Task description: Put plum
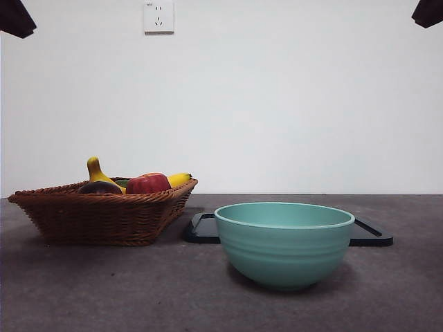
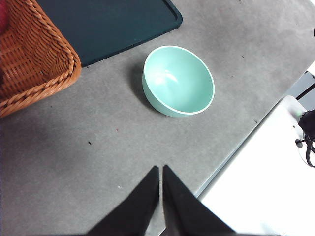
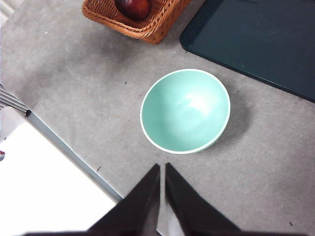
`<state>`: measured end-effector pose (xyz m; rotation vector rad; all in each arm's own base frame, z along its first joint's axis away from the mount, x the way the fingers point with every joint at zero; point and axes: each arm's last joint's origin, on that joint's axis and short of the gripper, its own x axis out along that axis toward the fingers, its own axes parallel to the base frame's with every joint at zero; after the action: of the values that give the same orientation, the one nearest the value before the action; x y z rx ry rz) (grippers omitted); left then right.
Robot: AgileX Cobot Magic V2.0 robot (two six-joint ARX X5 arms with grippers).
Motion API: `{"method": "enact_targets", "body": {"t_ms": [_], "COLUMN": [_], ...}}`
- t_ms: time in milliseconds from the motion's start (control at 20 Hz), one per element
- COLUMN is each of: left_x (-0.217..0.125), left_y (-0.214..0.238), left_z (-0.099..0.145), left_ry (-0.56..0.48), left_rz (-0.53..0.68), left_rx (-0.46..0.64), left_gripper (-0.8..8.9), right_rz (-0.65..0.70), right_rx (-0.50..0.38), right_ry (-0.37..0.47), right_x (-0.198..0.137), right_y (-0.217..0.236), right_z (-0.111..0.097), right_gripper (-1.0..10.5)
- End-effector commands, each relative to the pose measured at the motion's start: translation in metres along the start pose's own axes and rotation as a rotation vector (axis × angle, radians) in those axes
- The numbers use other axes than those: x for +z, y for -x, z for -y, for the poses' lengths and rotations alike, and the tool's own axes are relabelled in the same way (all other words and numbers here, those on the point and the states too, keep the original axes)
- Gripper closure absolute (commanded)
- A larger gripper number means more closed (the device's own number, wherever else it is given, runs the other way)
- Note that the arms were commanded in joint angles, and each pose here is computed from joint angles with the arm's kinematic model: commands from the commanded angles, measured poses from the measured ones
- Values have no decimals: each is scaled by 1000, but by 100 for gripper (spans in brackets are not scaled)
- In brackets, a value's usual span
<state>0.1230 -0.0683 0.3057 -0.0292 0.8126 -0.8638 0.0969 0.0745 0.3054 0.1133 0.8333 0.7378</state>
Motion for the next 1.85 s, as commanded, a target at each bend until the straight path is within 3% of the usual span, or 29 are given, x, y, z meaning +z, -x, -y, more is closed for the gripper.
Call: {"method": "enact_targets", "body": {"t_ms": [50, 150, 450, 650, 800, 1150, 1850], "left_x": [3, 4, 9, -26, -58, -112, -147], "left_y": [2, 12, 67, 63, 40, -12, -44], "left_z": [2, 3, 4, -10, -27, -58, -76], "left_ry": [-18, -79, -260, -262, -234, -180, -53], "left_rz": [11, 93, 707, 887, 898, 808, 617], "left_rx": [-9, 61, 449, 714, 788, 793, 761], "left_gripper": [806, 806, 806, 806, 806, 806, 806], "right_rz": [18, 18, 18, 18, 18, 18, 18], "right_rx": [9, 9, 9, 9, 9, 9, 8], "right_ry": [12, 12, 12, 12, 12, 12, 12], "right_x": [4, 4, 4, 4, 4, 4, 4], "right_y": [2, 2, 2, 2, 2, 2, 2], "right_z": [-3, -3, -3, -3, -3, -3, -3], "right_gripper": [942, 941, 942, 942, 942, 942, 942]}}
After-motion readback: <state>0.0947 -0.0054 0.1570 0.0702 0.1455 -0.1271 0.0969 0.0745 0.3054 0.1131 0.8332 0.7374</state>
